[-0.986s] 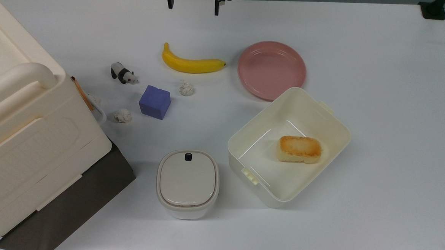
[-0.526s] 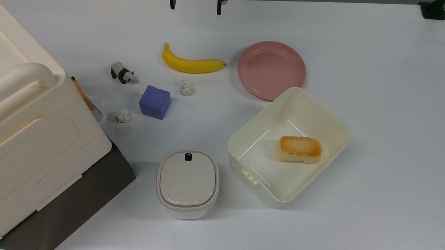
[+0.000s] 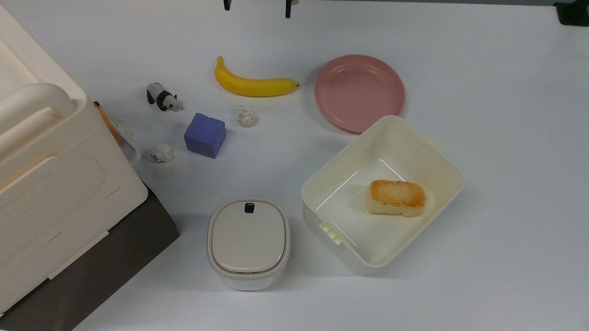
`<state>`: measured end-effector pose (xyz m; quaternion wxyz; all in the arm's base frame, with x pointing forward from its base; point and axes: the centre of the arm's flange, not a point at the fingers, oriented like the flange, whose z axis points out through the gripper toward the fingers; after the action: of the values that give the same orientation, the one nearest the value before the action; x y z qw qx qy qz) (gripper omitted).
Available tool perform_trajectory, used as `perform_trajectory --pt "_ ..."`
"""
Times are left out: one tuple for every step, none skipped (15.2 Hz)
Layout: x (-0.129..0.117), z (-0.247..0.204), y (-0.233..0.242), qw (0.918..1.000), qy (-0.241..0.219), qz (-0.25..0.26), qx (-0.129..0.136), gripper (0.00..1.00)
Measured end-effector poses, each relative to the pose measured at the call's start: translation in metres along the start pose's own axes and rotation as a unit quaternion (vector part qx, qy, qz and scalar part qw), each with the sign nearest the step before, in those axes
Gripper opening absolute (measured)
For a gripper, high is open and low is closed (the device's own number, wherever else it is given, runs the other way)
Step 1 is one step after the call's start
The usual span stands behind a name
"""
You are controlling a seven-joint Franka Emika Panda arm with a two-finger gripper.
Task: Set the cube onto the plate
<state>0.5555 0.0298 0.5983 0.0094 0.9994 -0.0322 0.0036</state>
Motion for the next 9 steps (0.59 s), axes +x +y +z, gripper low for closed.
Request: perform_trajectory --pt "-0.0016 0.0012 0.0005 1.0000 -0.007 0.000 -0.003 1.00" --pt "-0.0038 0.0029 0.0017 0.9998 -0.017 0.000 -0.008 1.00" --pt "-0.0059 0.0045 0.0030 0.9996 -0.026 -0.001 -0.014 1.00" --pt "-0.0076 0.0056 0.0040 0.9993 -0.033 0.000 -0.017 1.00" --pt "-0.0089 0.0061 0.0049 0.9991 -0.038 0.000 -0.018 1.00" --pt "-0.0099 0.0065 0.0054 0.9989 -0.042 0.001 -0.019 1.00" --pt "-0.0104 0.0068 0.0054 0.9988 -0.044 0.001 -0.019 1.00" --pt "-0.0106 0.0070 0.0055 0.9988 -0.045 0.001 -0.019 1.00" --pt "-0.0107 0.0070 0.0055 0.9988 -0.045 0.001 -0.019 1.00"
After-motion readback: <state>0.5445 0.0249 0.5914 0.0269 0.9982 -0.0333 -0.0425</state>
